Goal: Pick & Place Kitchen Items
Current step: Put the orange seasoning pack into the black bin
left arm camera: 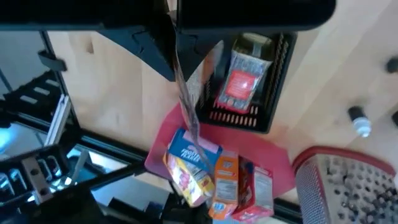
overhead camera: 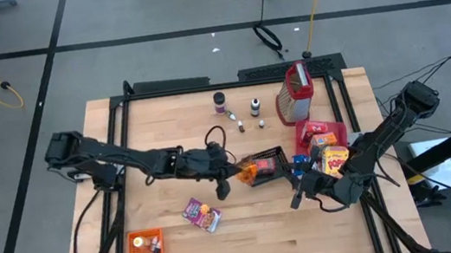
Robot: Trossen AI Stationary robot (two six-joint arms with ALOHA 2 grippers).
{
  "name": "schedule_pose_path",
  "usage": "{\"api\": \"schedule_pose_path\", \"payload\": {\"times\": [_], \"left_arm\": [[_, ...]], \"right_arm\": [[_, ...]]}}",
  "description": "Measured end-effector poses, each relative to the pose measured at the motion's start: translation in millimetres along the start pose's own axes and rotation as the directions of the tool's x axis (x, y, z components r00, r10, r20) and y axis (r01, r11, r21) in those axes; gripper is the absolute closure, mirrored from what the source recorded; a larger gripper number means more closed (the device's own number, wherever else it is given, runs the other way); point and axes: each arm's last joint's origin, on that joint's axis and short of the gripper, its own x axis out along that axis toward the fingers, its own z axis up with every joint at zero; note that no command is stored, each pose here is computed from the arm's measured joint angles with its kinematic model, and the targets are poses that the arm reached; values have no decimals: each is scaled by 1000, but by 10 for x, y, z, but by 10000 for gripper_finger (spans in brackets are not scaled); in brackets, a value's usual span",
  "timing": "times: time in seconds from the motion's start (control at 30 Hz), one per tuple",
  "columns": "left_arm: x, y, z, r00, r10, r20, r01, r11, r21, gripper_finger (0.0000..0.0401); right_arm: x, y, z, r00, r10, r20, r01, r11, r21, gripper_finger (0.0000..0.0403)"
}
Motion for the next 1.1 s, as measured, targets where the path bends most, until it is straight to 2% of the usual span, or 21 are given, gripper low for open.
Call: {"api": "schedule_pose_path", "payload": {"times": [0.33, 0.5, 0.77, 0.83, 1.1], "left_arm": [[365, 21, -182, 1000, -5, -15, 6, 999, 34, 401], [547, -39, -103, 1000, -5, -13, 6, 996, 92, 401], [847, -36, -96, 984, 93, -155, -60, 977, 206, 401], [873, -16, -102, 977, 133, -167, -93, 970, 225, 401], [853, 4, 96, 982, 154, -106, -123, 959, 255, 401]], "right_arm": [[0, -2, 3, 1000, -1, 2, 1, 1000, 5, 348], [0, -2, 3, 1000, -1, 2, 1, 1000, 2, 348], [-1, 0, 1, 1000, 0, 1, 0, 1000, -1, 348], [0, 0, -1, 1000, 1, 1, -1, 1000, -3, 348], [-1, 1, -4, 1000, 1, 0, -1, 1000, -6, 348]]}}
